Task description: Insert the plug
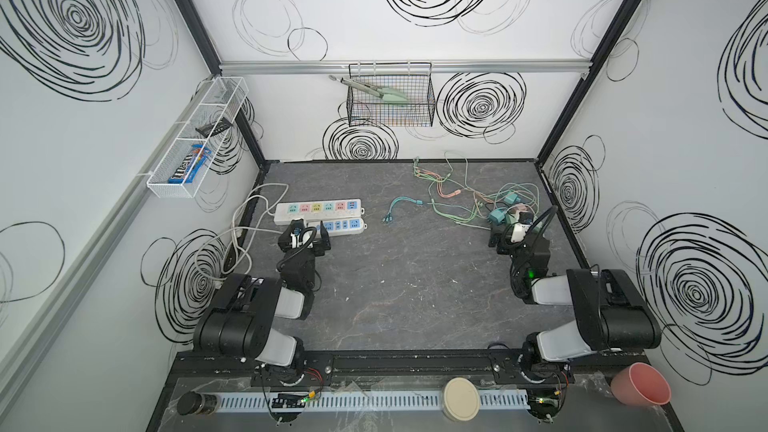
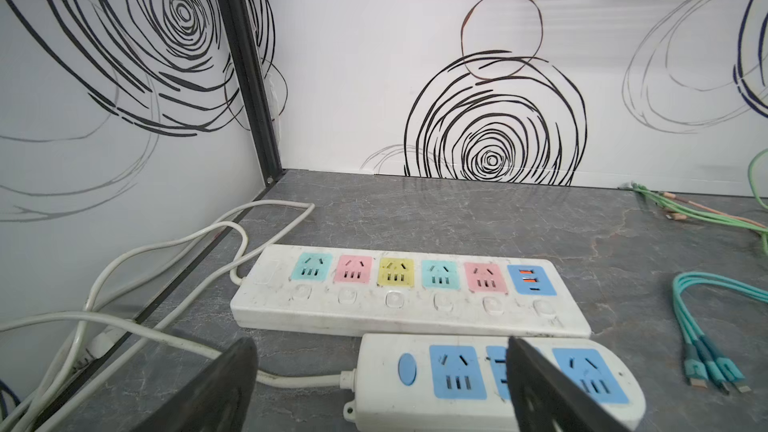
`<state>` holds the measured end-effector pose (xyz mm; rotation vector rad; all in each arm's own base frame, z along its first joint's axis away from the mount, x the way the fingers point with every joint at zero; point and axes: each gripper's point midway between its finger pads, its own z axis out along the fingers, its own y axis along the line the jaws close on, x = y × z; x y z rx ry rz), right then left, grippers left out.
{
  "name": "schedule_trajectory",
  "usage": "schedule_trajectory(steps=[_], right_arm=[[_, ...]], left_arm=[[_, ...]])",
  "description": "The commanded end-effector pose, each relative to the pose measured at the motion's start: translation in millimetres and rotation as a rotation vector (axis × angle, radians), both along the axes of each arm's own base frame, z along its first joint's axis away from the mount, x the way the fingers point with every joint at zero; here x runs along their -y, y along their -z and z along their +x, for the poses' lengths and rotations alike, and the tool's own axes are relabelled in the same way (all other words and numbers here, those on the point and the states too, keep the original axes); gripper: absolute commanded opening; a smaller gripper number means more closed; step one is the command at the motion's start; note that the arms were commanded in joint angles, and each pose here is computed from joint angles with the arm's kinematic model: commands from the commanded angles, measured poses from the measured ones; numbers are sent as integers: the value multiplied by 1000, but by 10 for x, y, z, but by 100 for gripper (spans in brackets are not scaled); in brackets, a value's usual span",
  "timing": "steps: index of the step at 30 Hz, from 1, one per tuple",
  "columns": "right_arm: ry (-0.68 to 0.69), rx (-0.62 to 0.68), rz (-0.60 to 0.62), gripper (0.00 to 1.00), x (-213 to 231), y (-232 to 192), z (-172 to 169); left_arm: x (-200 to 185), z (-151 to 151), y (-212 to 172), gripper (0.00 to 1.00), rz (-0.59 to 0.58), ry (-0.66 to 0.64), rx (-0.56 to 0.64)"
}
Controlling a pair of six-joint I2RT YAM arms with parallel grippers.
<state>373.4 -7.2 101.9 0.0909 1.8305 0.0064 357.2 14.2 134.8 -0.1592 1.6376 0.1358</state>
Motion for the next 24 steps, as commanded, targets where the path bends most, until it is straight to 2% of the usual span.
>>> schedule_trajectory(steps=[1, 24], right_arm=[[-4, 44, -6, 97, -2, -143, 59], [-22, 41, 4, 97, -4, -135, 64]], left_arm=[[11, 27, -190, 96, 0, 4, 76], [10, 33, -181, 96, -5, 11, 73]])
